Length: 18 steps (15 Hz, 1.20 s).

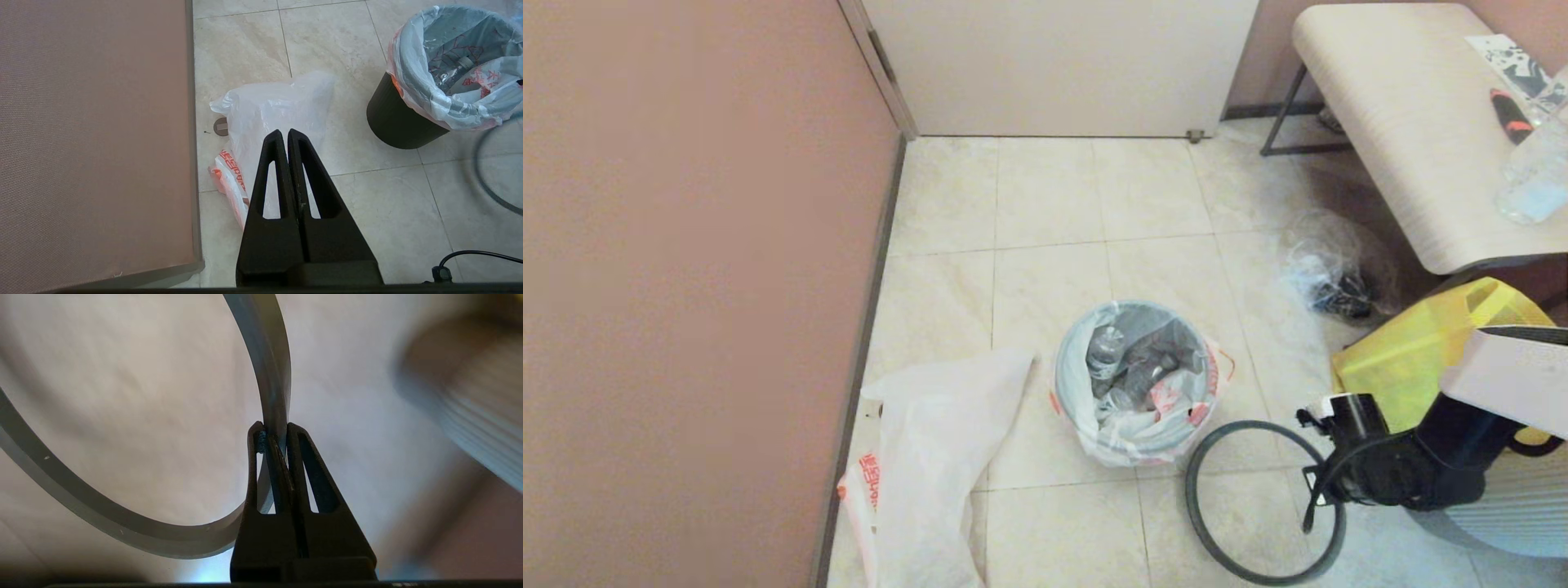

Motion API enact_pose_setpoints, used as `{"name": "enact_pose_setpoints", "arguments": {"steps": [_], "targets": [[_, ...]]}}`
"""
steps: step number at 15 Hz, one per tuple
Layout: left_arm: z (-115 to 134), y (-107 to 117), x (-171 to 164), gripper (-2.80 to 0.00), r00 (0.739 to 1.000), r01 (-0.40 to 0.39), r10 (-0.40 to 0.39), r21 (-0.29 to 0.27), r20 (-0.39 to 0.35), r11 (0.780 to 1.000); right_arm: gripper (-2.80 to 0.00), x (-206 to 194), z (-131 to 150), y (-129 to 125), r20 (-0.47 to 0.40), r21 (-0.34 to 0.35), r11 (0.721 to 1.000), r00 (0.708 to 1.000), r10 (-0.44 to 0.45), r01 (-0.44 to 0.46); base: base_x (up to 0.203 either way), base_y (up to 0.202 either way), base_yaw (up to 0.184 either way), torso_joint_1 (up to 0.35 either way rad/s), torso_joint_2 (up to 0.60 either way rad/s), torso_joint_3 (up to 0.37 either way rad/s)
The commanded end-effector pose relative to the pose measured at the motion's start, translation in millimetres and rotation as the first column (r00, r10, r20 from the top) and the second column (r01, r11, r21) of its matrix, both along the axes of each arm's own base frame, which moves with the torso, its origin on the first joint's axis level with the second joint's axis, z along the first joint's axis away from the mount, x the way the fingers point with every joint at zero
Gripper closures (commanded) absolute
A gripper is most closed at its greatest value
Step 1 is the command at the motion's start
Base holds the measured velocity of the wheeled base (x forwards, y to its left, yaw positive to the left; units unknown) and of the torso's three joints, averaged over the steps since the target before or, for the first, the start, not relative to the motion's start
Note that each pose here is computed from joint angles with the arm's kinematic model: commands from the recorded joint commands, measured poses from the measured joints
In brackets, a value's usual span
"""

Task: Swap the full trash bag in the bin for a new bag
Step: Place the trash can ring on the floor, then place the trash bag on the floor

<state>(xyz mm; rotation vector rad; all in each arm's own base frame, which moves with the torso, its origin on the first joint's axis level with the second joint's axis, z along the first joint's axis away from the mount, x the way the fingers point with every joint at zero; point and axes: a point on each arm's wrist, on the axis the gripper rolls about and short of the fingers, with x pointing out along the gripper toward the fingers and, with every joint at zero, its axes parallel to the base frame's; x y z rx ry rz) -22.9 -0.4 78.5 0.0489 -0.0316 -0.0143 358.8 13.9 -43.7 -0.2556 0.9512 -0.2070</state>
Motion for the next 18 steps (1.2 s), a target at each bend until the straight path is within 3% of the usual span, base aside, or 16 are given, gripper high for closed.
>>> {"name": "enact_pose_setpoints", "arguments": {"steps": [1,2,3,4,8,11,13,18], "targets": [[-3.3,0.0,1.0,0.00,1.000,0.000,0.000,0.002,-0.013,1.000,0.00,14.3,-31.0,-11.0,-0.032,0.101,0.994,0.998,0.046,-0.043,0.000,0.000,0.000,0.000,0.00,0.000],[-3.3,0.0,1.0,0.00,1.000,0.000,0.000,0.000,-0.013,1.000,0.00,15.5,-32.5,-12.9,-0.037,0.099,0.993,0.997,0.073,-0.069,0.000,0.000,0.000,0.000,0.00,0.000],[-3.3,0.0,1.0,0.00,1.000,0.000,0.000,0.000,-0.013,1.000,-1.60,16.4,-32.4,-12.8,-0.045,0.076,0.992,0.993,0.105,-0.102,0.000,0.000,0.000,0.000,0.00,0.000],[-3.3,0.0,1.0,0.00,1.000,0.000,0.000,0.000,-0.013,1.000,-2.80,16.1,-30.4,-11.6,-0.050,0.055,0.992,0.992,0.119,-0.116,0.000,0.000,0.000,0.000,0.00,0.000],[-3.3,0.0,1.0,0.00,1.000,0.000,0.000,0.000,-0.013,1.000,-2.80,-4.0,-1.4,1.2,-0.068,0.032,0.990,0.988,0.137,-0.135,0.000,0.000,0.000,0.000,0.00,0.000],[-3.3,0.0,1.0,0.00,1.000,0.000,0.000,0.000,-0.013,1.000,-2.80,-18.6,32.4,14.2,0.004,0.070,0.991,0.993,0.118,-0.118,0.000,0.000,0.000,0.000,0.00,0.000],[-3.3,0.0,1.0,0.00,1.000,0.000,0.000,0.000,-0.013,1.000,0.00,-27.1,57.1,25.8,0.066,0.110,0.988,0.992,0.106,-0.113,0.000,0.000,0.000,0.000,0.00,0.000],[-3.3,0.0,1.0,0.00,1.000,0.000,0.000,0.000,-0.013,1.000,0.00,-22.9,99.2,52.0,0.206,0.168,0.970,0.968,0.141,-0.177,0.000,0.000,0.000,0.000,0.00,0.000]]}}
